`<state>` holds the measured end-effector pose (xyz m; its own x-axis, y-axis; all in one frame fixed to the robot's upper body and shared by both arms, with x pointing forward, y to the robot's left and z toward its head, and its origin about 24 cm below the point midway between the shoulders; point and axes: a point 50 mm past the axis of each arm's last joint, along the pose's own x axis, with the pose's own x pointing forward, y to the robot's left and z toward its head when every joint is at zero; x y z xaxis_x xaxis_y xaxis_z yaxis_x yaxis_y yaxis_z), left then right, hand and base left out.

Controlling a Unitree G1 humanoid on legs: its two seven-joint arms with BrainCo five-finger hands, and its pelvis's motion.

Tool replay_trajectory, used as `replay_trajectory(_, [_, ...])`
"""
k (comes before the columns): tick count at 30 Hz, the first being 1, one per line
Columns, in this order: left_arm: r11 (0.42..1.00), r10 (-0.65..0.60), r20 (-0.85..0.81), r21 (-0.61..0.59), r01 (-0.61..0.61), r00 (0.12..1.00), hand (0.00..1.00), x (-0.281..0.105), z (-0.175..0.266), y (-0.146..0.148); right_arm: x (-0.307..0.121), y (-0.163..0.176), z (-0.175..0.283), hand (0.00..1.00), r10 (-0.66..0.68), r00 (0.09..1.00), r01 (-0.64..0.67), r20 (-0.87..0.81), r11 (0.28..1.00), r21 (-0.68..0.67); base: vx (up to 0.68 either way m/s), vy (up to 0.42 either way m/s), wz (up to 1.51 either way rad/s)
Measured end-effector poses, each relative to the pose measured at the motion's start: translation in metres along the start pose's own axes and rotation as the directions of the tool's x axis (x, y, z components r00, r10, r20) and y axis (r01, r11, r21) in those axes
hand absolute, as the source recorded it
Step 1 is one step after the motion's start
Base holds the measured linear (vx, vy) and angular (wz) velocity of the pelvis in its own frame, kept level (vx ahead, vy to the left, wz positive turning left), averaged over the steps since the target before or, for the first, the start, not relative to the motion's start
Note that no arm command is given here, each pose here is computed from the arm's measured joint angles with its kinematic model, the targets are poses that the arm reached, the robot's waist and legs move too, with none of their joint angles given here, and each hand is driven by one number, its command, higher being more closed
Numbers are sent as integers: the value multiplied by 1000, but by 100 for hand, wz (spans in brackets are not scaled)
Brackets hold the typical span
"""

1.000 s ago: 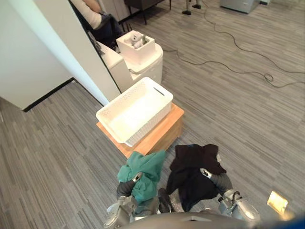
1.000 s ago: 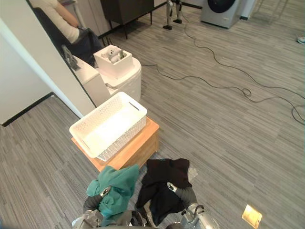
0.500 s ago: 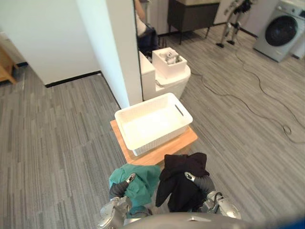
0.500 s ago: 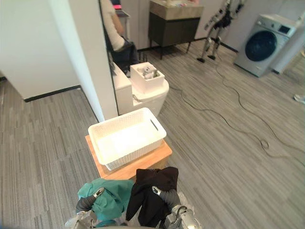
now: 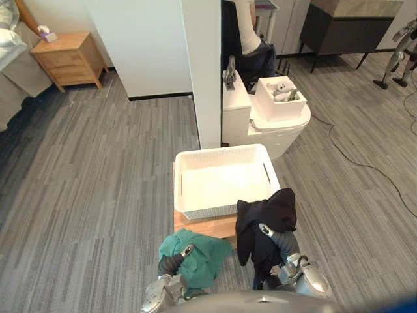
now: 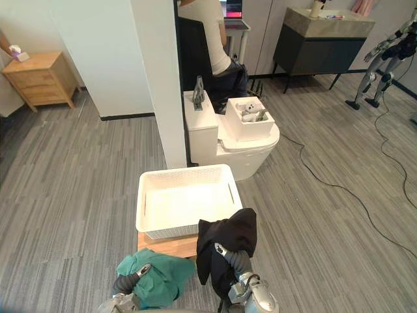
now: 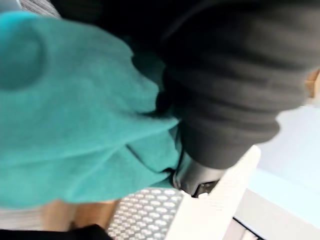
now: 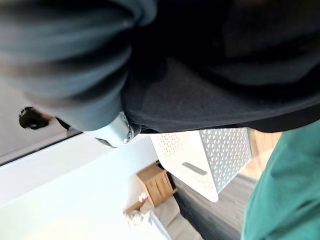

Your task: Tidy the bed and pick cloth on bed and put in laundry

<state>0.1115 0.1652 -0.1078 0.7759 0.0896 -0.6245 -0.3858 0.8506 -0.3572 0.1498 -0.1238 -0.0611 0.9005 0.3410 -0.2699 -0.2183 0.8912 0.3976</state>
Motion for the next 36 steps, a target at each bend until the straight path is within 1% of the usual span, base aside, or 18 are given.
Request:
replay_trajectory(2, [999, -33, 17, 0, 33, 999, 100, 3, 4, -5, 0, 1, 4, 100, -4, 1000, 4, 3, 1000, -20, 184, 34, 78])
replay_trajectory(5, [997, -80, 35, -17, 80, 996, 100, 5, 7, -18, -3, -5, 18, 100, -42, 998, 46, 46, 996, -78, 207, 41, 89])
replay_trajectory(7, [996, -90, 40, -10, 90, 995, 100, 4, 8, -18, 2, -7, 30, 100, -53, 994, 63, 93, 992, -110, 225, 106, 48])
replay_trajectory(9, [997, -80, 13, 2, 80, 997, 100, 0, 4, -11, 6, -6, 43, 100, -46, 989, 67, 143, 987, -145, 170, 128, 31])
replay_trajectory(11, [998, -59, -40, 8, 59, 997, 100, -10, -9, -1, 12, -8, 74, 100, -44, 968, 105, 248, 965, -239, 113, 143, 19])
replay_trajectory(12, [998, -52, -46, 14, 53, 998, 100, -11, -9, 1, 14, -6, 82, 100, -36, 961, 108, 274, 962, -252, 113, 99, 8])
replay_trajectory(14, [999, -34, -56, 39, 37, 998, 100, -12, -6, 10, 19, 4, 117, 100, 15, 918, 121, 396, 940, -318, 63, 43, 2])
replay_trajectory(15, [998, -37, -56, 49, 40, 998, 100, -11, -6, 10, 20, 5, 126, 100, 23, 906, 129, 423, 936, -327, 4, 35, 14])
replay_trajectory(17, [994, -50, -61, 91, 56, 997, 100, -8, -4, 7, 23, 5, 158, 100, 31, 864, 176, 503, 917, -357, -31, 38, 18])
replay_trajectory(19, [993, -58, -58, 102, 64, 997, 100, -7, -3, 4, 26, 3, 174, 100, 45, 852, 194, 522, 898, -394, -58, 45, 6])
replay_trajectory(24, [989, -78, -48, 119, 83, 996, 100, -1, 0, -4, 29, 4, 192, 100, 71, 860, 193, 505, 871, -452, -96, 4, 2])
replay_trajectory(28, [988, -81, -54, 124, 88, 995, 100, 3, 2, -9, 31, 0, 192, 100, 61, 889, 182, 454, 862, -473, -84, -22, 7])
replay_trajectory(33, [987, -90, -79, 124, 99, 993, 100, 6, -1, -20, 40, -9, 175, 100, 5, 937, 171, 348, 865, -471, -54, -30, 6])
replay_trajectory(36, [983, -75, -102, 161, 91, 992, 100, 9, -2, -18, 59, -11, 145, 100, -30, 976, 129, 215, 877, -463, -64, -32, 4])
